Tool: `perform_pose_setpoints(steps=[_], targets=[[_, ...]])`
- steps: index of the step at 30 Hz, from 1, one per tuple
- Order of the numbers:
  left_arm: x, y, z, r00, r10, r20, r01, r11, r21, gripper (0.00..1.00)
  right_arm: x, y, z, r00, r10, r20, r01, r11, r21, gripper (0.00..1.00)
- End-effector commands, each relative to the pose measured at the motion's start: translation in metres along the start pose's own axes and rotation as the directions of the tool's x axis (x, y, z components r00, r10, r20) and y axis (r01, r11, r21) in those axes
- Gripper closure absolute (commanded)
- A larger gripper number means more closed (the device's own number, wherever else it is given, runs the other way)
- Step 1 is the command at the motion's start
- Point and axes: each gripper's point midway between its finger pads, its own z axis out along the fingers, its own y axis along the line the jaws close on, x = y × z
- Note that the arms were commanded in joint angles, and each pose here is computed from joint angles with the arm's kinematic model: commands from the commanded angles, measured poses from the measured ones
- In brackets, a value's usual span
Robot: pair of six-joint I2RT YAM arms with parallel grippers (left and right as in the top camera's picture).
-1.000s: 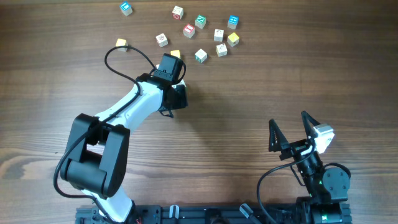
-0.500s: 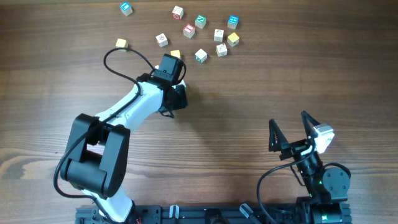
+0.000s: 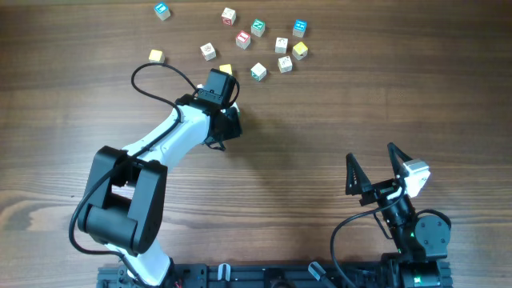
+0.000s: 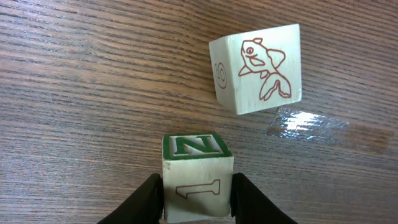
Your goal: Form a circle
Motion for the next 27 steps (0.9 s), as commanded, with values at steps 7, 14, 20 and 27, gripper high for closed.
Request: perform_pose_setpoints(steps=[7,14,20,27], targets=[[-0.0023,0.0059,0.0022,1.000,-0.004,0.026,0.005,0.999,-0.039,0.64,-0.0025,0.0005,-0.0003,1.000,-0.009,0.012,0.009,1.000,0.001,0.00],[-0.0047,0.0041,0.0022,0.999,-0.003,0.036,0.004,0.999,-0.031,0.61,-0.0025,0.0005,-0.0003,1.000,-0.008,0.012,0.008,1.000,0.001,0.00],[-0.0048,0.0040,0.0022,0.999,-0.003,0.036,0.004,1.000,-0.031,0.62,-0.0025,0.0005,-0.0003,1.000,-0.008,0.012,0.008,1.000,0.001,0.00],[-0.0057,0.0037,0.0022,0.999,0.003,0.039,-0.002,1.000,-0.030,0.63,-0.0025,0.0005,-0.0003,1.000,-0.009,0.012,0.009,1.000,0.001,0.00]])
